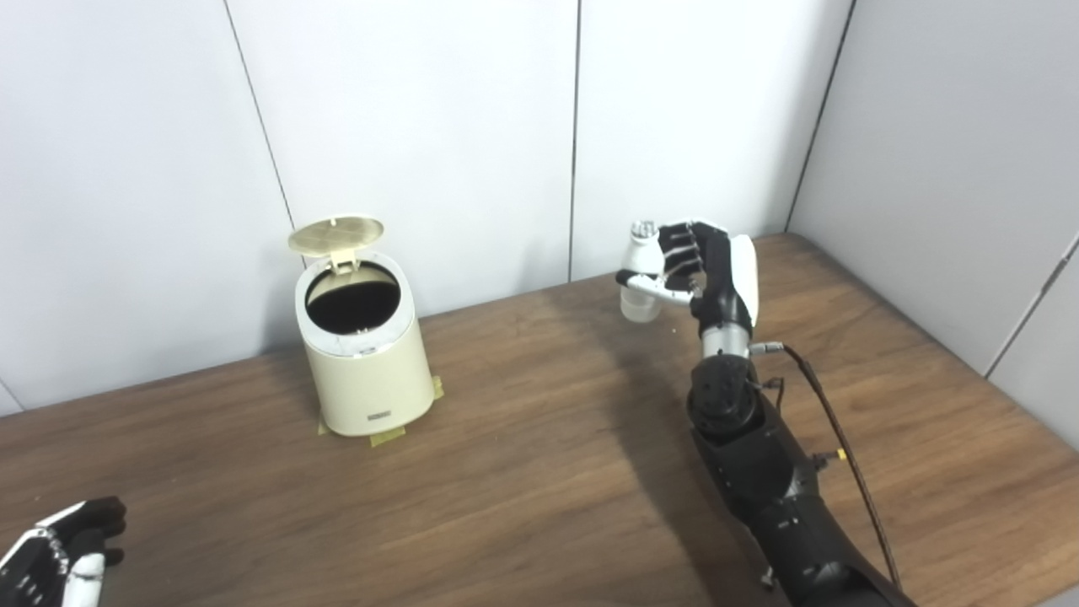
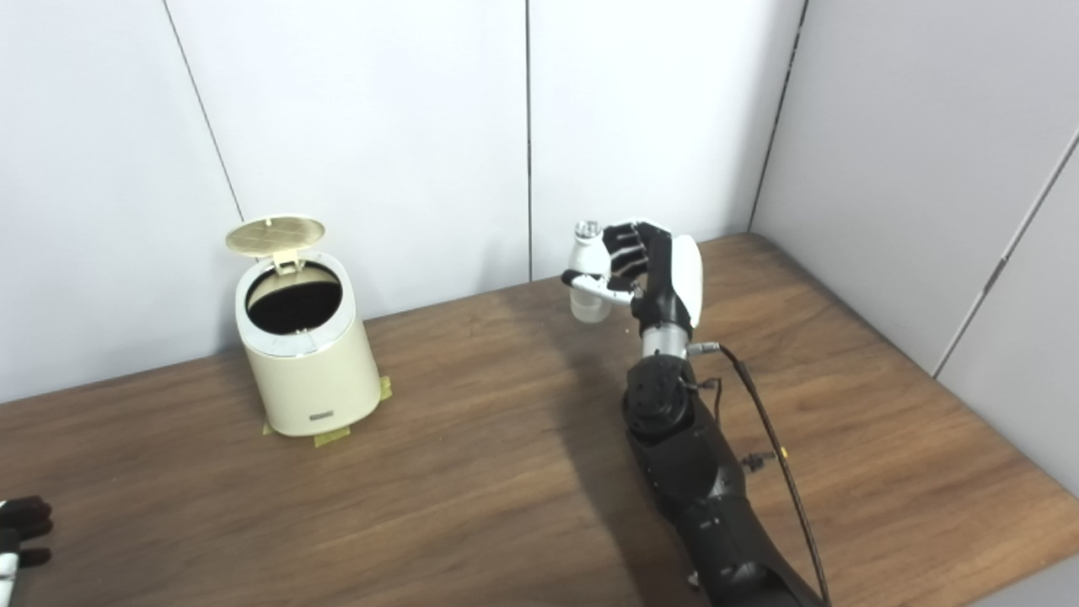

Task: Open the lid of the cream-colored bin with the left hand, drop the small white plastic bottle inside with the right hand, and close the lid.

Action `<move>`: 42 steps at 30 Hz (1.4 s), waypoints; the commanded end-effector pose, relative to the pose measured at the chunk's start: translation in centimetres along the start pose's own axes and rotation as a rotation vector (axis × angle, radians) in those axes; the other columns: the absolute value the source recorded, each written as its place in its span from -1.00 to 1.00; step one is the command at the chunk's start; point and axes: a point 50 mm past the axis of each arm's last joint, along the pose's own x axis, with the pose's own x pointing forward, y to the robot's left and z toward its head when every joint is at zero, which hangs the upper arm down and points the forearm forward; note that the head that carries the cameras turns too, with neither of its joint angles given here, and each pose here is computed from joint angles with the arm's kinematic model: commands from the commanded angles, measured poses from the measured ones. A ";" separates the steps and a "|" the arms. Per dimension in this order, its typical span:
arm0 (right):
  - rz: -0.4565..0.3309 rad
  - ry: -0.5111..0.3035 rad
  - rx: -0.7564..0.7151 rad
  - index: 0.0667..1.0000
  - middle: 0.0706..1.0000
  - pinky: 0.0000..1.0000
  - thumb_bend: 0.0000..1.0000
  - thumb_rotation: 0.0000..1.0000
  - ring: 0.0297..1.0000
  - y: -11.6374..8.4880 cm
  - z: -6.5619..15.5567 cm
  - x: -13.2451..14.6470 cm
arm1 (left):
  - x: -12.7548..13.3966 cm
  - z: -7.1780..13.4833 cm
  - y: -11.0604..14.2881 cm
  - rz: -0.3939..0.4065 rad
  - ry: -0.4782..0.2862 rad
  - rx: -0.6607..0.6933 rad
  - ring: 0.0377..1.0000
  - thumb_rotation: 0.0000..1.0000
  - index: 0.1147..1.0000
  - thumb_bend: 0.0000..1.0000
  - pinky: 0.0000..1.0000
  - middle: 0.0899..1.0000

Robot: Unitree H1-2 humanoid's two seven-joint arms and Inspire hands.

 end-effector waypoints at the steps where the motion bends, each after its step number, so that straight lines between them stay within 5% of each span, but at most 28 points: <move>1: -0.015 -0.102 0.038 -0.09 -0.12 -0.28 0.05 -1.00 -0.17 -0.2 3.7 1.8 | 0.6 0.6 -0.8 0.006 -0.058 -0.006 0.35 0.23 0.29 -0.27 0.18 0.32; 14: 0.086 -0.159 0.103 -0.08 -0.14 -0.30 0.05 -1.00 -0.21 2.9 7.9 0.8 | 0.7 1.3 -1.9 0.001 -0.065 0.012 0.35 0.26 0.29 -0.31 0.19 0.32; 25: 0.192 -0.213 0.181 -0.11 -0.12 -0.30 0.05 -1.00 -0.22 6.0 12.1 -1.3 | 0.8 1.9 -3.2 0.005 -0.087 0.008 0.32 -0.02 0.27 -0.53 0.18 0.30; 29: 0.218 -0.246 0.178 -0.19 -0.03 -0.22 0.04 -1.00 -0.09 6.9 13.8 -2.1 | 0.8 1.9 -3.5 0.013 -0.091 0.024 0.32 -0.05 0.26 -0.55 0.18 0.30; 32: 0.245 -0.255 0.209 -0.12 -0.11 -0.27 0.05 -1.00 -0.19 7.3 14.9 -2.6 | 0.8 2.0 -3.9 0.017 -0.083 0.028 0.32 -0.06 0.27 -0.55 0.19 0.30; 34: 0.264 -0.268 0.243 -0.07 -0.16 -0.29 0.04 -1.00 -0.20 7.7 15.5 -2.9 | 0.8 2.1 -4.1 0.007 -0.070 0.039 0.34 -0.02 0.28 -0.55 0.21 0.31; 42: 0.296 -0.295 0.316 -0.08 -0.14 -0.23 0.03 -1.00 -0.15 8.3 17.0 -3.1 | 0.3 1.9 -5.4 -0.034 0.054 0.025 0.49 0.73 0.46 -0.40 0.35 0.48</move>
